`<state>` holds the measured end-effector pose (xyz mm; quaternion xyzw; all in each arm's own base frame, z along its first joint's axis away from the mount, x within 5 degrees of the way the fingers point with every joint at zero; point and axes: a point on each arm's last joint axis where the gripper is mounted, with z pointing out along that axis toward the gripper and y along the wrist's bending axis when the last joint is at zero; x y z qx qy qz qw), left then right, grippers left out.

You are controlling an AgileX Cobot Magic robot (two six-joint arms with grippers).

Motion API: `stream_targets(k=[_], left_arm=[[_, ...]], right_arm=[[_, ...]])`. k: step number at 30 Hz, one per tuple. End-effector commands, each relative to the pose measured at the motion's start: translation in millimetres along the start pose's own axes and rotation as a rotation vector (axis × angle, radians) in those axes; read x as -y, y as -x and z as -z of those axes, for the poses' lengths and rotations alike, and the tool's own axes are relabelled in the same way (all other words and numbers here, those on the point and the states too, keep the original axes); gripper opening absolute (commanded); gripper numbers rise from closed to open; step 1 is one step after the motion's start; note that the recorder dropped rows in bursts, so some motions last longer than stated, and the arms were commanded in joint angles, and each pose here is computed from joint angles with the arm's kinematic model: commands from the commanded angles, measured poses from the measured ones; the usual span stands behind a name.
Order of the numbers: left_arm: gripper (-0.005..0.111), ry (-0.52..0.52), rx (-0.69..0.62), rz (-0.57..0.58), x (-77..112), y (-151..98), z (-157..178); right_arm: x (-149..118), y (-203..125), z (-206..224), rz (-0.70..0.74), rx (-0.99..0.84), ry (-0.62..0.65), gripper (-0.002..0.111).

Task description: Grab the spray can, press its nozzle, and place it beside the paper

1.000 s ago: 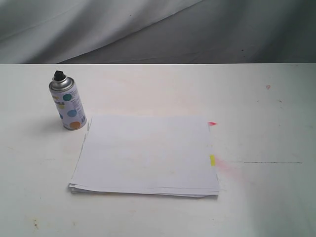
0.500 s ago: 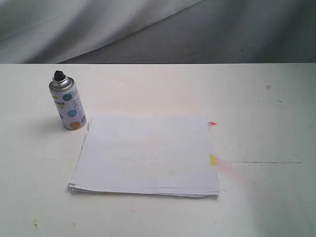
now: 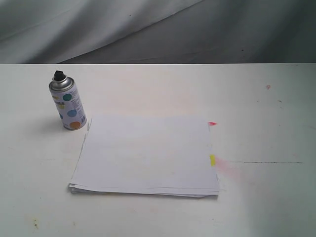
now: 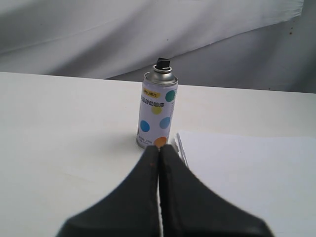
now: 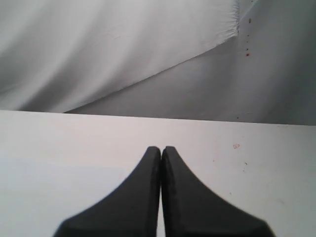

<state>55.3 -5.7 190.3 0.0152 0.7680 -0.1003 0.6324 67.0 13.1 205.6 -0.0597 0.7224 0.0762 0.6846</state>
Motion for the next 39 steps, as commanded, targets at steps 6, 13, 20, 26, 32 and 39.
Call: stream_targets(k=[6, 13, 20, 26, 32, 39], left_arm=[[0.000, 0.003, 0.002, -0.002, -0.4, -1.2, -0.1], [0.000, 0.003, 0.002, -0.002, -0.4, -1.2, -0.1], [0.000, 0.003, 0.002, -0.002, -0.4, -1.2, -0.1], [0.000, 0.003, 0.002, -0.002, -0.4, -1.2, -0.1], [0.000, 0.003, 0.002, -0.002, -0.4, -1.2, -0.1], [0.000, 0.003, 0.002, -0.002, -0.4, -1.2, -0.1]], right_arm=[[-0.9, -14.2, 1.3, 0.009, -0.145, 0.009, 0.000], [-0.9, -14.2, 1.3, 0.009, -0.145, 0.009, 0.000], [-0.9, -14.2, 1.3, 0.009, -0.145, 0.009, 0.000], [-0.9, -14.2, 1.3, 0.009, -0.145, 0.009, 0.000], [-0.9, -14.2, 1.3, 0.009, -0.145, 0.009, 0.000], [-0.9, -14.2, 1.3, 0.009, -0.145, 0.009, 0.000]])
